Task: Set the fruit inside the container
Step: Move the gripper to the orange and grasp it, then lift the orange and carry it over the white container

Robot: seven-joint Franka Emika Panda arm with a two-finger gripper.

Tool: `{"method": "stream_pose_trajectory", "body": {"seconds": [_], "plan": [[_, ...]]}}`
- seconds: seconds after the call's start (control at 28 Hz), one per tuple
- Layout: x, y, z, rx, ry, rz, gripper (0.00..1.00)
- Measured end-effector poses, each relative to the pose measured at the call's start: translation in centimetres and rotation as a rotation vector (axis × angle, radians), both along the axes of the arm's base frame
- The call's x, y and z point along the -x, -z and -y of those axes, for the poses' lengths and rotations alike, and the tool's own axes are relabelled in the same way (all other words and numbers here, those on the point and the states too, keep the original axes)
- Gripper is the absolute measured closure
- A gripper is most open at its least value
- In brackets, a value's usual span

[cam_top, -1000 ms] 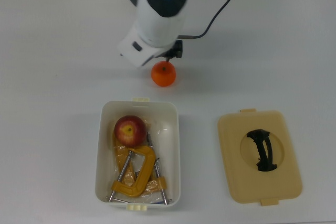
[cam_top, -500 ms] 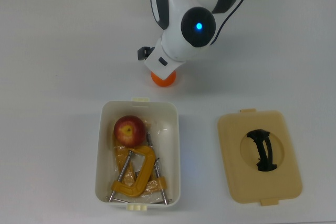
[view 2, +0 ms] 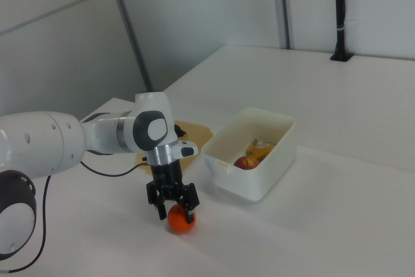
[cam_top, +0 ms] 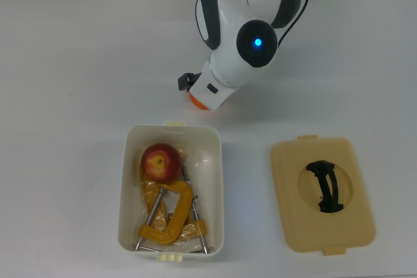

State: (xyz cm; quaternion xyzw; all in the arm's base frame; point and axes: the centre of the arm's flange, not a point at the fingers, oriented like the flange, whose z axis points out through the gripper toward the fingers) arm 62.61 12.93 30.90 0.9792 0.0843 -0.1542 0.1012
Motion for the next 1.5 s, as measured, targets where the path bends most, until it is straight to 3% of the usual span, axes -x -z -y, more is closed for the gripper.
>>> {"method": "stream_pose_trajectory", "body": {"seconds": [0.11, 0.25, 0.5, 0.68, 0.86, 1.07, 1.29, 1.5], "plan": [[-0.1, 0.1, 0.1, 0.015, -0.012, 0.009, 0.02], [-0.2, 0.0, 0.2, 0.022, -0.017, 0.012, 0.21], [-0.5, -0.8, 0.3, 0.018, -0.023, 0.026, 0.21], [-1.3, -4.6, 1.0, 0.008, -0.015, 0.085, 0.21], [-2.6, -10.8, 3.3, -0.026, 0.037, 0.178, 0.21], [-4.2, -14.7, 6.3, -0.066, 0.101, 0.266, 0.21], [-6.4, -16.5, 7.9, -0.117, 0.123, 0.443, 0.21], [-8.4, -15.6, 8.0, -0.151, 0.151, 0.578, 0.21]]}}
